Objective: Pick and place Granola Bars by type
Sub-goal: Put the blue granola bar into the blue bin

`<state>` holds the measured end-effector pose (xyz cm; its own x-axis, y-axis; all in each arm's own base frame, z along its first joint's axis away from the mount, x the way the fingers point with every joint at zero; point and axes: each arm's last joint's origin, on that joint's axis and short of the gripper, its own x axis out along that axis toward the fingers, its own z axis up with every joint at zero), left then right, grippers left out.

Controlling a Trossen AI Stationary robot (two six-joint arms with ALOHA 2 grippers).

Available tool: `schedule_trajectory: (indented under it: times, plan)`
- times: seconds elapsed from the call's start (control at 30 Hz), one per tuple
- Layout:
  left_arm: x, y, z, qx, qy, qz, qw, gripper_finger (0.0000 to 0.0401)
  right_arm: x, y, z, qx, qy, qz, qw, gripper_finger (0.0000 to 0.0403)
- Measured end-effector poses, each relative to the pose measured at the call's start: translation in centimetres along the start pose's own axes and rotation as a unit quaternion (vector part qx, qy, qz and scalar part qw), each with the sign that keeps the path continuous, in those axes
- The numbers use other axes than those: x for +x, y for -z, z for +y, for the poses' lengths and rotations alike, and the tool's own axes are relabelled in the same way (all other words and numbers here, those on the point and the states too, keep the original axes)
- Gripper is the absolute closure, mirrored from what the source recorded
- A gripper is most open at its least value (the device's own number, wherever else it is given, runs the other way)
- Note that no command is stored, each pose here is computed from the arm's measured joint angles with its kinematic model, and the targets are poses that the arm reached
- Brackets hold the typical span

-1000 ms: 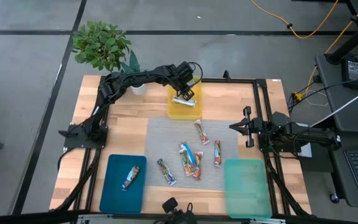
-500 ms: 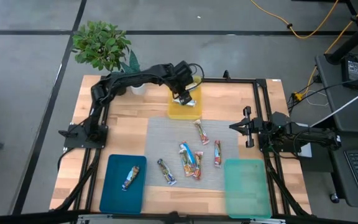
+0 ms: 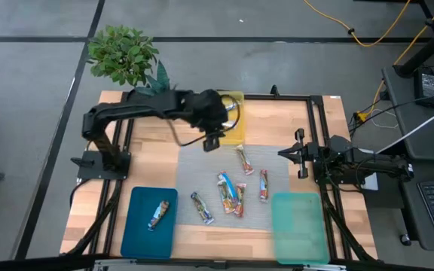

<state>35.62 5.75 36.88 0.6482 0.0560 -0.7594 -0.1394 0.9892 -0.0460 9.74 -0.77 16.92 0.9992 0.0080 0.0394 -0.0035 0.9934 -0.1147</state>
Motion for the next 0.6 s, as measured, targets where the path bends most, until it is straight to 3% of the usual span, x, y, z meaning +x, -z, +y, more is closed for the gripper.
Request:
schedule_trajectory:
  times: [0.13,0.33,0.6]
  plan:
    - [-2.3,1.1,-3.0,0.028,0.008,0.027,0.999,0.0282,0.0,0.0,0.0,0.000,0.000,0.000,1.000,0.0381]
    - [-3.1,3.2,-7.0,0.047,0.037,0.106,0.993,0.0283,0.0,0.0,0.0,0.000,0.000,0.000,1.000,0.0381]
    - [-0.6,6.9,-12.2,0.148,0.072,0.146,0.976,0.0288,0.0,0.0,0.0,0.000,0.000,0.000,1.000,0.0381]
